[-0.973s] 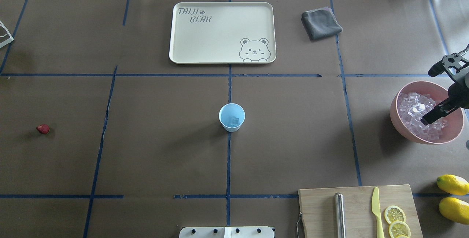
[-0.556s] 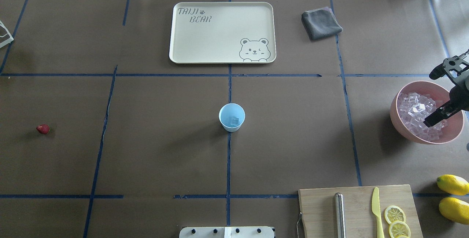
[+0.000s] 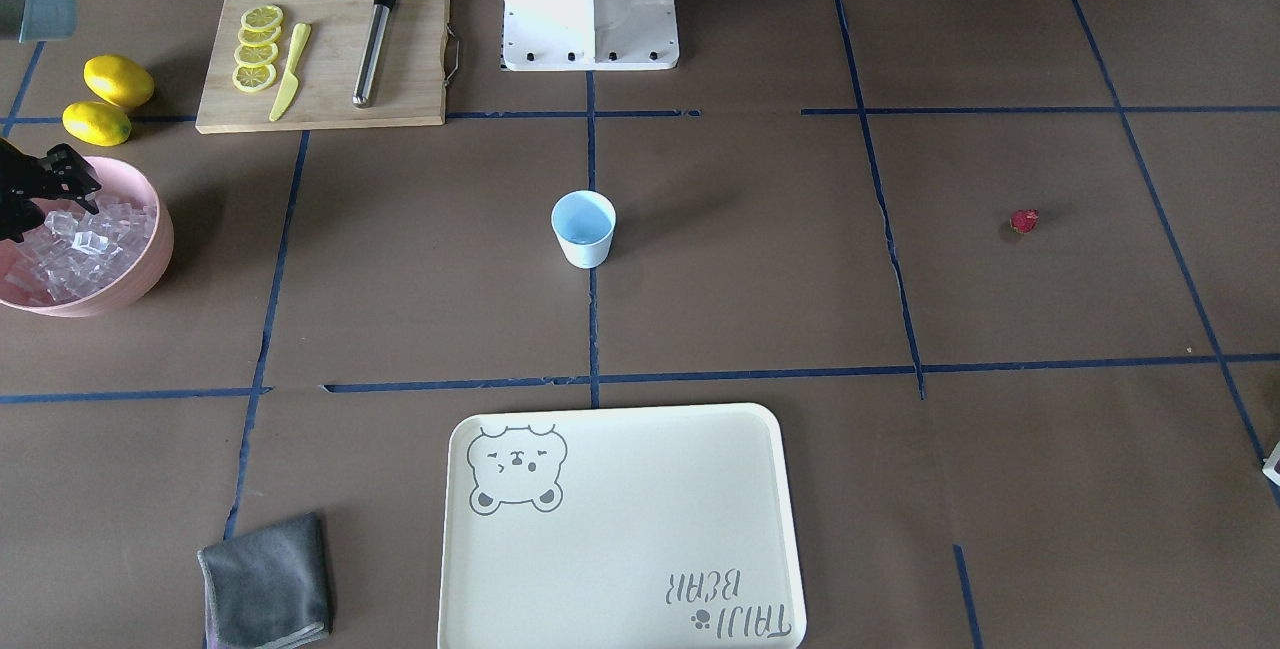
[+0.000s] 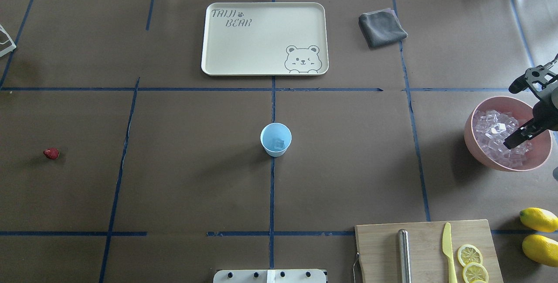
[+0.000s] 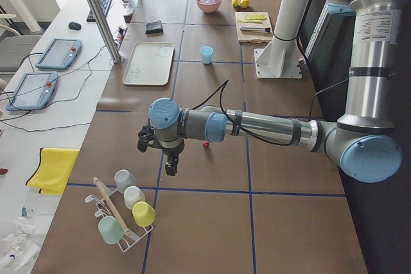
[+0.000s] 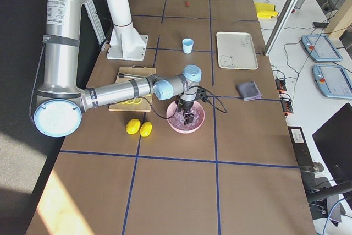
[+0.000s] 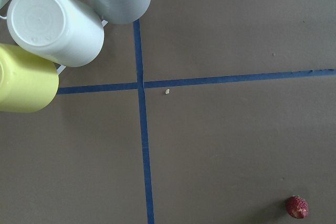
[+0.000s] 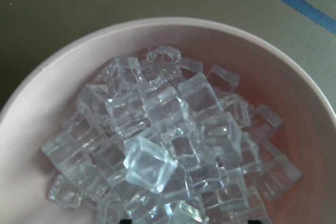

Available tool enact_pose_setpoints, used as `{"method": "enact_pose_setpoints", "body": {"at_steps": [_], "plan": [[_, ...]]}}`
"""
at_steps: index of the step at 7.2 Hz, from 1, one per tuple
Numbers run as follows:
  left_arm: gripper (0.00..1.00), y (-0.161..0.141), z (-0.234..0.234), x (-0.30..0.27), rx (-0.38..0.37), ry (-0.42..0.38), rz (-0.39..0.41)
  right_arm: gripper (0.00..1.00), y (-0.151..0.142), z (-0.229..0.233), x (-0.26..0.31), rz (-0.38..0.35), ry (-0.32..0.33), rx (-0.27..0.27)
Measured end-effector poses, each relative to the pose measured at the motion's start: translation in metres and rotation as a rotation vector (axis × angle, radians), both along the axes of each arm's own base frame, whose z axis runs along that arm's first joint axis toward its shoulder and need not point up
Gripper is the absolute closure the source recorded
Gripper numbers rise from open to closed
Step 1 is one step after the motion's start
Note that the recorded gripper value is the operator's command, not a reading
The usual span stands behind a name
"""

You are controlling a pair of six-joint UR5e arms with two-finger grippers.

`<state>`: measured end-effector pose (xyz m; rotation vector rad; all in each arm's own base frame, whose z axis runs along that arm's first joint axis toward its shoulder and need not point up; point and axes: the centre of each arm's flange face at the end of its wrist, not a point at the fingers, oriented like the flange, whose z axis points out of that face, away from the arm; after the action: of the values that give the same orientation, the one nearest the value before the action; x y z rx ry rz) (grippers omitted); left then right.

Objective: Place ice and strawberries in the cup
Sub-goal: 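Lower the right gripper into the bowl and grasp another ice cube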

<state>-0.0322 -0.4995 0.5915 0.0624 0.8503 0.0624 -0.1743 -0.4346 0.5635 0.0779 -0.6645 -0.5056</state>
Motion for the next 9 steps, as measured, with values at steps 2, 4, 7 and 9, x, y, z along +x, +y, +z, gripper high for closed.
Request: {"method": "enact_pose_setpoints", "body": {"at_steps": [2, 4, 7, 9], "plan": [[0.0, 0.0, -0.0002, -0.0001, 0.0, -0.001, 0.0, 0.43, -0.0007, -0.0008, -0.0006, 0.0, -0.001, 0.002], [0.0, 0.0, -0.0002, -0.0001, 0.001, -0.001, 0.0, 0.55, -0.0011, -0.0014, -0.0009, 0.0, -0.002, 0.003], [0.0, 0.0, -0.0003, 0.0, 0.0, 0.0, 0.0, 0.83, -0.0008, -0.0009, -0.0006, -0.004, -0.002, 0.006], [0.0, 0.0001, -0.0003, 0.0, 0.0, 0.0, 0.0, 0.97, 0.0001, -0.0018, 0.0007, -0.007, -0.004, 0.01]]}}
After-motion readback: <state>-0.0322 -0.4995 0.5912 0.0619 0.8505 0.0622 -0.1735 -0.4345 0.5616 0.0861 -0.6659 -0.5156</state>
